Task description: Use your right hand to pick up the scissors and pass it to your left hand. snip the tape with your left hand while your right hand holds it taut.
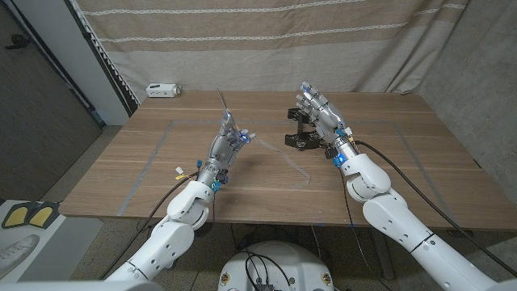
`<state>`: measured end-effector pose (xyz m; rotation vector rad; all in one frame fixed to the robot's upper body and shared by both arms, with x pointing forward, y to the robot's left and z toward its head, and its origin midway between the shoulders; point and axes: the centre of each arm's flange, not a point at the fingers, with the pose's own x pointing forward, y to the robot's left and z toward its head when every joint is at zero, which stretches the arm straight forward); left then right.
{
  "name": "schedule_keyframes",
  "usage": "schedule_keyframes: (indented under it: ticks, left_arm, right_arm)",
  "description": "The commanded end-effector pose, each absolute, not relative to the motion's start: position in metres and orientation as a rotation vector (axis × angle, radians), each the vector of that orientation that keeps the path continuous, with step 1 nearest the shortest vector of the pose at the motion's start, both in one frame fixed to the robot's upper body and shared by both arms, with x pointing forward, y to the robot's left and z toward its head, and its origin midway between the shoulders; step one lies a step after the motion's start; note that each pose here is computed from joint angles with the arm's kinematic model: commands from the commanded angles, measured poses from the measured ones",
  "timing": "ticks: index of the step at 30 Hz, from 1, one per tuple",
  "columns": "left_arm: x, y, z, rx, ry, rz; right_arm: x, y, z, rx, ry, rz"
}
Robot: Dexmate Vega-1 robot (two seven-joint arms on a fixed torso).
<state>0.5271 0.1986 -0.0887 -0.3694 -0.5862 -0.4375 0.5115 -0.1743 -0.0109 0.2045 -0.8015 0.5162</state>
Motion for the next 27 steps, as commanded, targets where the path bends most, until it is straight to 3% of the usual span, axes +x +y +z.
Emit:
schedule_keyframes:
  ticks: [1, 27]
  left_arm:
    - [0.5257, 0.2091, -0.0878, -0.326, -0.58, -0.432]
    - [0.5217, 0.2171, -0.0795, -0.276, -0.545, -0.473]
  right_arm:
    - [0.5103, -0.1727, -0.007, 0.201, -0.812, 0.521]
    - [0.5118, -0.1798, 0.0011, 0.189, -0.839, 0.513]
